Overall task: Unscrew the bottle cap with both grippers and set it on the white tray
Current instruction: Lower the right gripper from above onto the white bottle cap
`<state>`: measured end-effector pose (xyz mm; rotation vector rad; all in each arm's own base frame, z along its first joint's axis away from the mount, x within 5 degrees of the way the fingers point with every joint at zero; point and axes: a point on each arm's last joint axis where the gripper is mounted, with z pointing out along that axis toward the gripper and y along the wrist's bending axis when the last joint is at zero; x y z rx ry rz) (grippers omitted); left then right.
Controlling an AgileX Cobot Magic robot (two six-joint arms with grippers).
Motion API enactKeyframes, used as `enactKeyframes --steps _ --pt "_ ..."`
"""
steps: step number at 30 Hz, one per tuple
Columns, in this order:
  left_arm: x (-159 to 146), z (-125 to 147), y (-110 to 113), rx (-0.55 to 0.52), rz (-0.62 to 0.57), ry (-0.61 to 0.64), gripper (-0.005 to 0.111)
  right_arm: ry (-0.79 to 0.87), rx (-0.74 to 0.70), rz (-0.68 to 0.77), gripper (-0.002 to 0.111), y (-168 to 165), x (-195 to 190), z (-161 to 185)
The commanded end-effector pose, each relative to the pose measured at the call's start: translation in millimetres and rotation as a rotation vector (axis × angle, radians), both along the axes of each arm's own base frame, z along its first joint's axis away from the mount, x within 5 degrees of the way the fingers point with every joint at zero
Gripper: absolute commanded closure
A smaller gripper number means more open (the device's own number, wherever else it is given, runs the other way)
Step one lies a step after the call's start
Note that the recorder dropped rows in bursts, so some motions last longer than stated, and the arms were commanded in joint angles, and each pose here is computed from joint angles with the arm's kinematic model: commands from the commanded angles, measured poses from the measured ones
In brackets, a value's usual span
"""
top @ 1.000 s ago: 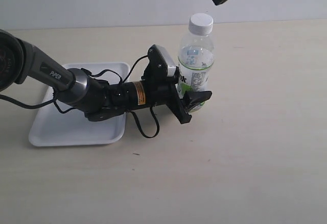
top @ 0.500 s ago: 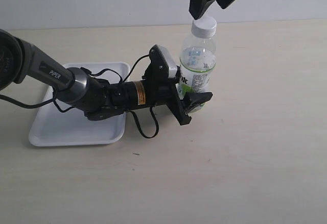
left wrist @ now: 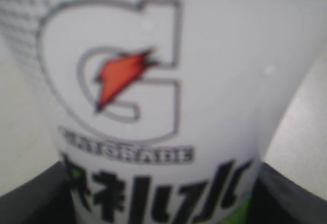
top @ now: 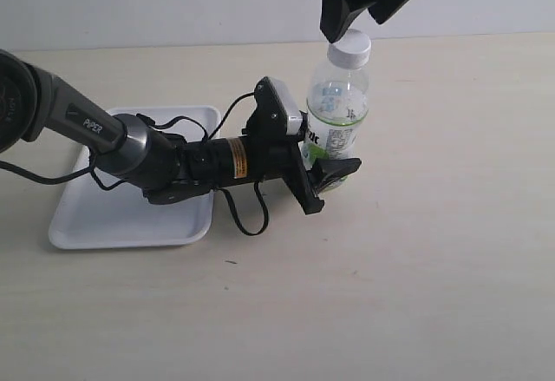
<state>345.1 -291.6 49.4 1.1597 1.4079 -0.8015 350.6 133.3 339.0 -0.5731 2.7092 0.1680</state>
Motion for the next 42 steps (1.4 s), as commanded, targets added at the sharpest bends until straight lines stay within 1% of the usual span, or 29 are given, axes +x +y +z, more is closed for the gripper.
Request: enactKeyframes --steps 1,21,29,33,37,42 --pt "1 5 0 -0.003 -0.001 -0.017 0.107 0.013 0.023 0.005 0.049 3 -2 -2" --pt "1 5 0 -0.003 -0.001 -0.017 0.107 0.006 -0.002 0.006 0.049 1 -1 -2" --pt "1 5 0 -0.003 -0.001 -0.017 0.107 0.045 -0.011 0.006 0.049 4 7 -18" --pt "1 5 0 -0.003 -0.002 -0.018 0.107 0.048 -0.01 0.006 0.049 4 7 -19" --pt "1 5 0 -0.003 -0.002 -0.018 0.107 0.048 -0.01 0.006 0.053 4 7 -19" --pt "1 5 0 -0.003 -0.002 -0.018 0.107 0.048 -0.01 0.006 0.06 4 7 -19"
